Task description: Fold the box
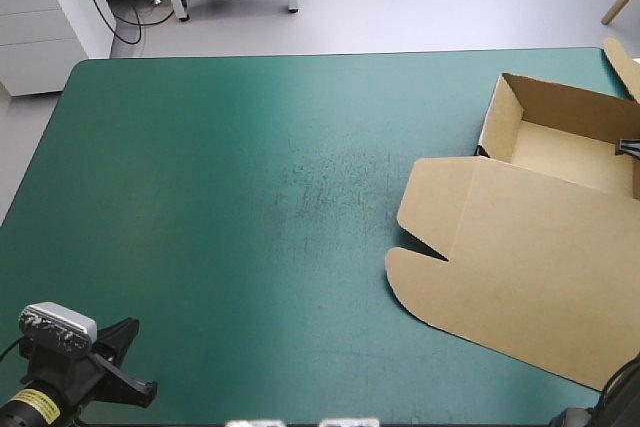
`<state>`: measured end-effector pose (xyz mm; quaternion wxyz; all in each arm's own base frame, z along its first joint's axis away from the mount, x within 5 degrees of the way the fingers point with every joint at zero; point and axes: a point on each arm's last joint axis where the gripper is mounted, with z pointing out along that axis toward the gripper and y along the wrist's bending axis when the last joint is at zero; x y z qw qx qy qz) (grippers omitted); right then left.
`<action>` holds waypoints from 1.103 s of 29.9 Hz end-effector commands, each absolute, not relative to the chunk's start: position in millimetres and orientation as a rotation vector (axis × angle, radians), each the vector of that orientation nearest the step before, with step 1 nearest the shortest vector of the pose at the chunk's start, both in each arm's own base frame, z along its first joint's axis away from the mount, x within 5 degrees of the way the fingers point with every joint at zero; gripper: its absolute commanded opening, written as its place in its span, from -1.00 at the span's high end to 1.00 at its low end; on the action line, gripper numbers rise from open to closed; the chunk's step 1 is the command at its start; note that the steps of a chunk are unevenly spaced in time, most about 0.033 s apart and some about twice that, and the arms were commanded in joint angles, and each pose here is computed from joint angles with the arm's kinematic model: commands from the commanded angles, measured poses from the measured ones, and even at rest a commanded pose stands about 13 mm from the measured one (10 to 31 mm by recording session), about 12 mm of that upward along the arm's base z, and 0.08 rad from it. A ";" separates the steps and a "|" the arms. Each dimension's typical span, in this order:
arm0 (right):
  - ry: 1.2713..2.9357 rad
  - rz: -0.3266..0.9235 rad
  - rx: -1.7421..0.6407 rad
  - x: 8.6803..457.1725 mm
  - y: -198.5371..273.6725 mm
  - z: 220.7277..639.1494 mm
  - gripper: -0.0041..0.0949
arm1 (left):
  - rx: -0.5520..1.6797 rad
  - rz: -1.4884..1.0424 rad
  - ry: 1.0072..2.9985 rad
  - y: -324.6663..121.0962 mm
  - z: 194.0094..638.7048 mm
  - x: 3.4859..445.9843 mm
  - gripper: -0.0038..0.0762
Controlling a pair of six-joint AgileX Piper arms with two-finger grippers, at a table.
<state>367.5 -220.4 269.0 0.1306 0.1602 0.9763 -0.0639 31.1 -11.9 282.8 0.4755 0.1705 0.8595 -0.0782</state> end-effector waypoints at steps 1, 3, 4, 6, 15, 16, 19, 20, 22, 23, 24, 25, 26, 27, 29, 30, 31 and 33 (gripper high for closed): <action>2.811 -0.337 0.439 352.0 -229.9 295.5 0.75 | 0.397 -0.220 2.028 -13.7 295.3 34.0 0.92; 2.803 -0.343 0.433 350.6 -229.1 299.3 0.45 | 0.397 -0.220 2.028 -13.7 295.3 34.0 0.92; 2.798 -0.345 0.432 349.8 -228.6 301.5 0.28 | 0.397 -0.220 2.028 -13.7 295.3 34.0 0.92; 2.780 -0.357 0.430 346.8 -226.9 309.6 -0.04 | 0.397 -0.220 2.028 -13.7 295.3 34.0 0.92; 2.575 -0.305 0.435 317.1 -197.9 380.9 -0.21 | 0.397 -0.220 2.028 -13.7 295.3 34.0 0.92; 2.546 -0.286 0.431 312.8 -192.9 389.7 -0.21 | 0.397 -0.220 2.028 -13.7 295.3 34.0 0.92; 2.456 -0.245 0.411 296.9 -175.1 418.4 -0.21 | 0.397 -0.220 2.028 -13.7 295.3 34.0 0.92; 2.426 -0.255 0.396 289.6 -167.9 429.5 -0.21 | 0.397 -0.220 2.028 -13.7 295.3 34.0 0.92; 2.364 -0.274 0.344 275.2 -148.1 452.2 -0.16 | 0.397 -0.220 2.028 -13.7 295.3 34.0 0.92; 2.341 -0.276 0.322 270.0 -140.0 459.9 -0.13 | 0.397 -0.220 2.028 -13.7 295.3 34.0 0.92; 2.315 -0.276 0.293 263.9 -129.7 468.6 -0.08 | 0.397 -0.220 2.028 -13.7 295.3 34.0 0.92; 2.287 -0.273 0.258 256.7 -117.8 477.7 -0.03 | 0.397 -0.220 2.028 -13.7 295.3 34.0 0.92; 2.268 -0.264 0.221 251.6 -106.4 483.6 0.02 | 0.397 -0.220 2.028 -13.7 295.3 34.0 0.92; 2.255 -0.252 0.182 248.4 -95.6 487.6 0.09 | 0.397 -0.220 2.028 -13.7 295.3 34.0 0.92; 2.235 -0.210 0.113 241.1 -72.9 492.3 0.27 | 0.397 -0.220 2.028 -13.7 295.3 34.0 0.92; 2.232 -0.189 0.087 238.6 -64.0 492.6 0.37 | 0.397 -0.220 2.028 -13.7 295.3 34.0 0.92; 2.232 -0.162 0.053 235.7 -53.1 491.5 0.49 | 0.397 -0.220 2.028 -13.7 295.3 34.0 0.92; 2.241 -0.118 -0.027 230.4 -34.1 487.1 0.75 | 0.397 -0.220 2.028 -13.7 295.3 34.0 0.92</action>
